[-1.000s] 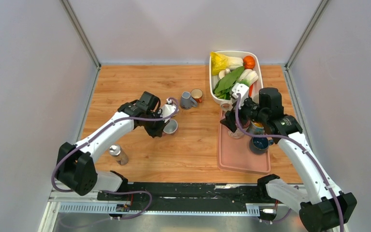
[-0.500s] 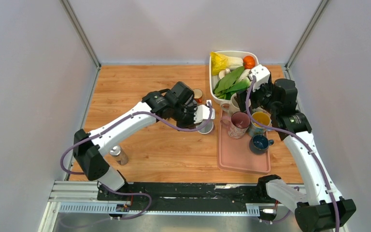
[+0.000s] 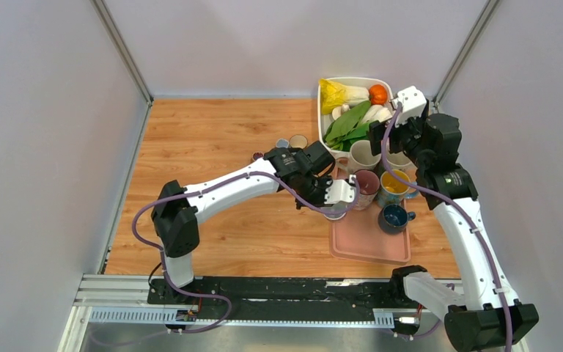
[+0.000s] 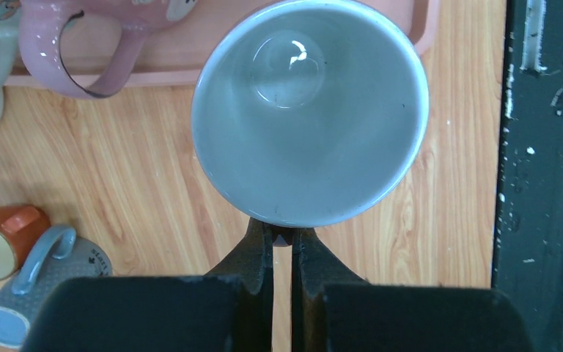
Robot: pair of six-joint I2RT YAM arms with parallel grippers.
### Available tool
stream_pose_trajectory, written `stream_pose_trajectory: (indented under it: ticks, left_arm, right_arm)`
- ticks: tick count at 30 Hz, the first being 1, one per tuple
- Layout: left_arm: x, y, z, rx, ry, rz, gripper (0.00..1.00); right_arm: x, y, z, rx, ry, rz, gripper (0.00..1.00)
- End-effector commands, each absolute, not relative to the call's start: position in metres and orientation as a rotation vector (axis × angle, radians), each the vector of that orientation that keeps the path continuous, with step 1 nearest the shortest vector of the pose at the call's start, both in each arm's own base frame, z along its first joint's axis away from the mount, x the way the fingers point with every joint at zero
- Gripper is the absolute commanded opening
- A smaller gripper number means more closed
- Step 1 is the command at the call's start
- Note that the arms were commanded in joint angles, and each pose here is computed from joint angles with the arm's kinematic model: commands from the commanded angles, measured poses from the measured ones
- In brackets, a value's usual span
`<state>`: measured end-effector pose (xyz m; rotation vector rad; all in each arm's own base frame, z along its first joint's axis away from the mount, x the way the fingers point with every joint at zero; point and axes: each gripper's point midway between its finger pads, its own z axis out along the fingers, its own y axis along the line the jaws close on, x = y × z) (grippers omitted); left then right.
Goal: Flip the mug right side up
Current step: Place the cup on the tray.
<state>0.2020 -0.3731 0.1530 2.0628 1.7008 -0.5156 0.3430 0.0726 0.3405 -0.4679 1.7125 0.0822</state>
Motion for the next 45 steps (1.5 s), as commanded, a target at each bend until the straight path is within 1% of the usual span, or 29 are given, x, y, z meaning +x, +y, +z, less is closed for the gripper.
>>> stream_pose_trajectory:
  ticks: [1,7,16,31,40,42,44,45]
  left_arm:
    - [0.217,-0.407,0.173,2.018,1.530,-0.463,0.00]
    - [0.225,-0.420,0.157,2.075,1.466,-0.428,0.00]
    - [0.234,-0.435,0.144,2.099,1.435,-0.418,0.00]
    - [0.236,-0.446,0.121,2.146,1.339,-0.426,0.00]
    - [0.233,-0.438,0.111,2.168,1.375,-0.458,0.00]
    - [0.231,-0.433,0.107,2.181,1.390,-0.461,0.02]
    - [0.232,-0.431,0.104,2.181,1.406,-0.451,0.05]
    - [0.233,-0.429,0.103,2.178,1.416,-0.445,0.10]
  right_arm:
    - [0.348,0.065,0.372,-0.384,1.647,0.079,0.99]
    - [0.353,0.063,0.378,-0.341,1.652,0.127,0.99]
    - [0.351,0.067,0.366,-0.339,1.676,0.166,0.99]
    - [0.351,0.065,0.367,-0.307,1.684,0.188,0.99]
    - [0.347,0.062,0.364,-0.293,1.689,0.191,0.99]
    - [0.347,0.061,0.362,-0.289,1.692,0.196,0.99]
    - [0.347,0.061,0.361,-0.285,1.696,0.201,0.99]
    - [0.347,0.061,0.360,-0.284,1.698,0.204,0.99]
